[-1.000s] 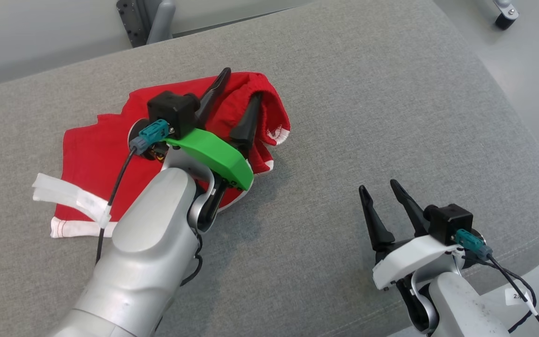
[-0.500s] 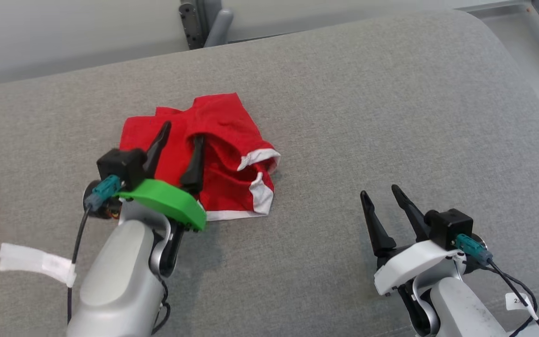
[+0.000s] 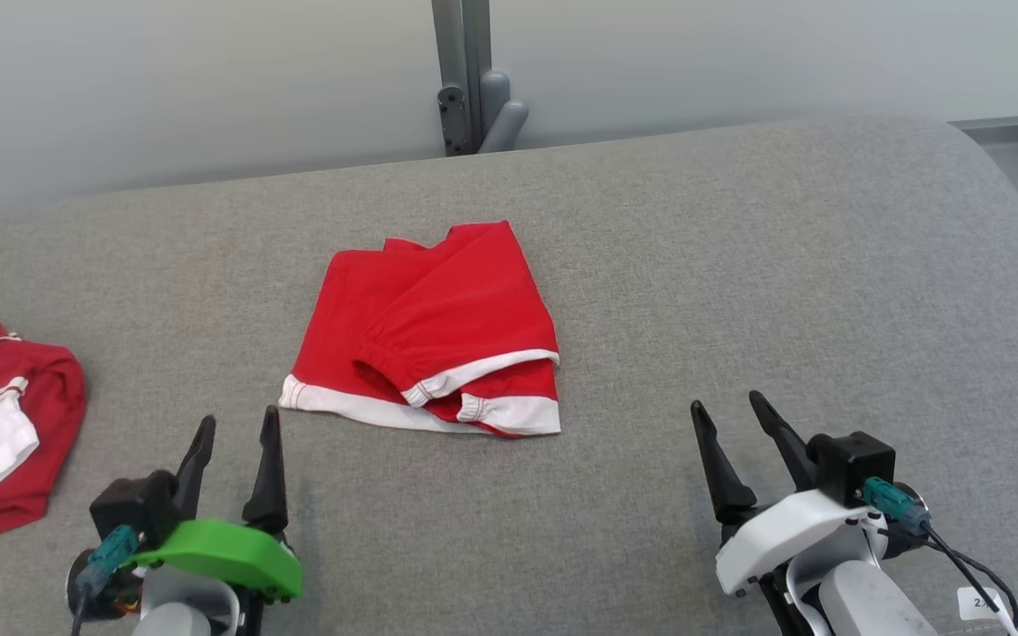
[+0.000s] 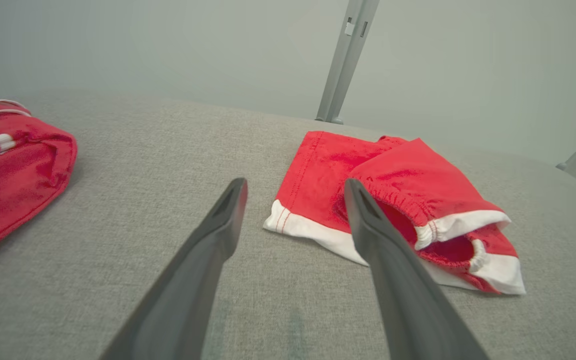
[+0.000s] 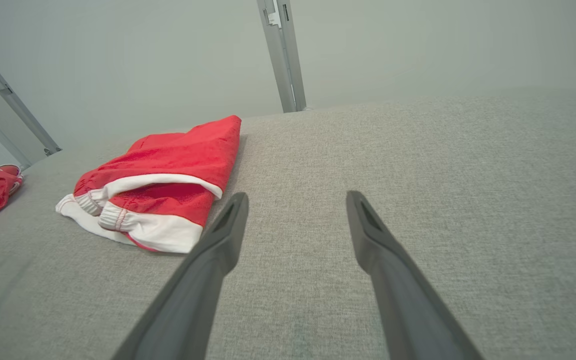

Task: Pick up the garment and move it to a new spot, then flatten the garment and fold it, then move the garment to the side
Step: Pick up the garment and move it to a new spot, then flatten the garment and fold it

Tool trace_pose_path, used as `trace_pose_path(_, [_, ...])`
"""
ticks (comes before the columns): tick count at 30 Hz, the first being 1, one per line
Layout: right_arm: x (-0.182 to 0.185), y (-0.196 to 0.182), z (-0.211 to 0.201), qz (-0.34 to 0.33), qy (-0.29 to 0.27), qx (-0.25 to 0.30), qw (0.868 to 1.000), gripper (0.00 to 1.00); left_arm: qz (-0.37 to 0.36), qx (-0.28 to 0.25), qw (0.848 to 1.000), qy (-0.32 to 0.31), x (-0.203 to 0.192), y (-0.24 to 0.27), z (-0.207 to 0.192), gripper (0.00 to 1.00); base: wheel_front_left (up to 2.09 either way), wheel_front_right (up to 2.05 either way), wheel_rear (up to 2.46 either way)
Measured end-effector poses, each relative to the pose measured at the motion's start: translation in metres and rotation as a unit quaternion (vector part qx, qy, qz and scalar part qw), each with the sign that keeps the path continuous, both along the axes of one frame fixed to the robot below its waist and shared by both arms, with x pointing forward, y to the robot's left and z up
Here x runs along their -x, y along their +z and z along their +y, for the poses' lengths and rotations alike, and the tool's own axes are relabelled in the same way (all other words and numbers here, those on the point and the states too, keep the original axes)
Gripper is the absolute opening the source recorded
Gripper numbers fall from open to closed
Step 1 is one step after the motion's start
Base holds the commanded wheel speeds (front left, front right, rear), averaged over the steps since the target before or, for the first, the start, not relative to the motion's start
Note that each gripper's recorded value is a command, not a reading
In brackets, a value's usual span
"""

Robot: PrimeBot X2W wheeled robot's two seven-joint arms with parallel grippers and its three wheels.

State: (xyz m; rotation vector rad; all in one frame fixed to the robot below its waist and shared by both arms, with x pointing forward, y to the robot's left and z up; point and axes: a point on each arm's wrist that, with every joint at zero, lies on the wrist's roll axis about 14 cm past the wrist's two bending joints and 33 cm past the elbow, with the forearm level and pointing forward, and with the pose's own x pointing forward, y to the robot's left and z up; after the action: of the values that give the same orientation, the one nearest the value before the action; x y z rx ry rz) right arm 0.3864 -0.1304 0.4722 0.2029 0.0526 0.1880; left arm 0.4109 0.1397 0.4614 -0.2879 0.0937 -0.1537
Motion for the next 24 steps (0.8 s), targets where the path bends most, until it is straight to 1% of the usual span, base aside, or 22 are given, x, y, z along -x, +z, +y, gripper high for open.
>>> trace_pose_path(3, [0.002,0.004,0.005,-0.006,0.007,0.001,1.000,1.00,-0.006,-0.019,0.999,0.032,0.017,0.000,0.022,1.00,0.00,0.00,0.00])
trace_pose_path(5, [0.004,0.006,0.007,-0.009,0.010,0.000,1.000,1.00,-0.014,-0.017,0.998,0.057,0.027,0.005,0.034,1.00,0.00,0.00,0.00])
trace_pose_path(9, [0.004,0.009,0.011,-0.014,0.016,0.001,1.000,1.00,-0.010,-0.035,0.997,0.073,0.044,0.000,0.047,1.00,0.00,0.00,0.00])
trace_pose_path(20, [0.008,0.002,0.014,-0.004,0.021,0.001,1.000,1.00,-0.016,-0.041,0.996,0.072,0.053,0.002,0.046,1.00,0.00,0.00,0.00])
trace_pose_path(24, [0.001,0.006,0.031,-0.011,0.047,0.004,0.999,1.00,-0.009,-0.035,0.997,0.065,0.053,-0.003,0.041,1.00,0.00,0.00,0.00])
